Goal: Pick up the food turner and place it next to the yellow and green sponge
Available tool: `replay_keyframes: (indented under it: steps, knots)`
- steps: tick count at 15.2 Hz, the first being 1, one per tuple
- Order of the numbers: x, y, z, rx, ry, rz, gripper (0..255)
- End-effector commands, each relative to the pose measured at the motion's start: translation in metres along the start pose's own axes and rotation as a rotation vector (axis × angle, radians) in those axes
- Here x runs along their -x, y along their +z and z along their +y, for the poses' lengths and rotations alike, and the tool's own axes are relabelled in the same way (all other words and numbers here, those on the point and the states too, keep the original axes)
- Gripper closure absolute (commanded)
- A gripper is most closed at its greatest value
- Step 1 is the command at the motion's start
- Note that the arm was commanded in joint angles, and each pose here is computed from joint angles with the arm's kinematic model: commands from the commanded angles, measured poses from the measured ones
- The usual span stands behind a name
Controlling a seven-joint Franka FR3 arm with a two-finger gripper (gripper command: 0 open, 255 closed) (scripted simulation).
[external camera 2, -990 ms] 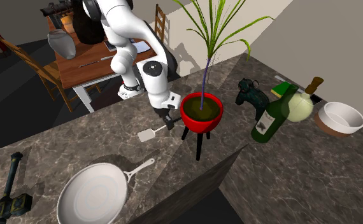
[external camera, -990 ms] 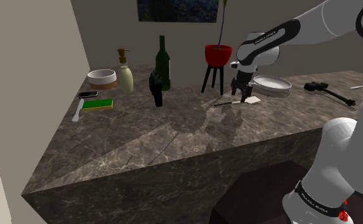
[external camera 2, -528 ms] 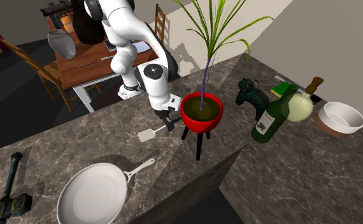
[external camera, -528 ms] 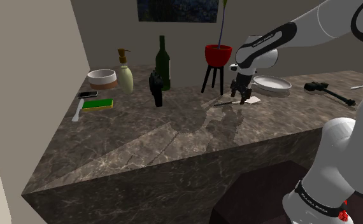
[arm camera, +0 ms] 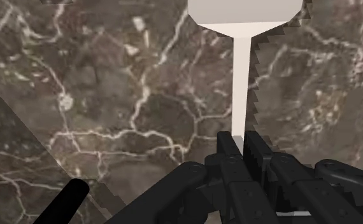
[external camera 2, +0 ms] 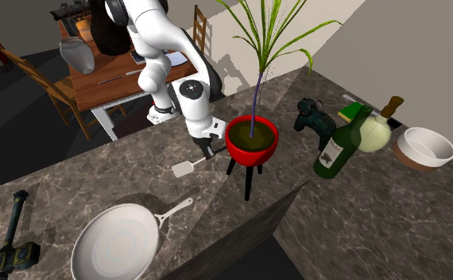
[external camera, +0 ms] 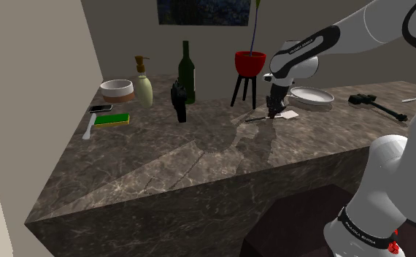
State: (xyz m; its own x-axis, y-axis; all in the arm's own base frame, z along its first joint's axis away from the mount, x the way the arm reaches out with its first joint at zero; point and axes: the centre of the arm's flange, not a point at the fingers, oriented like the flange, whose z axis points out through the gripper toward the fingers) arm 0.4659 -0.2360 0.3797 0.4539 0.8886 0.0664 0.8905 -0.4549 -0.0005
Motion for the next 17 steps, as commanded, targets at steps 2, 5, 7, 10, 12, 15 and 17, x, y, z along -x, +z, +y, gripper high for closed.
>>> replay_keyframes:
  steps: [2, 5, 7, 10, 12, 15, 17]
  knots:
    - [0.000, 0.000, 0.000, 0.000, 0.000, 0.000, 255]
    - [0.000, -0.005, 0.000, 0.000, 0.000, 0.000, 255]
    - [-0.001, -0.016, 0.000, 0.000, 0.000, 0.000, 255]
    - [-0.002, -0.032, 0.000, 0.000, 0.000, 0.000, 255]
    - [-0.003, -0.042, 0.000, 0.000, 0.000, 0.000, 255]
    - [-0.004, -0.058, 0.000, 0.000, 0.000, 0.000, 255]
    - [-0.005, -0.068, 0.000, 0.000, 0.000, 0.000, 255]
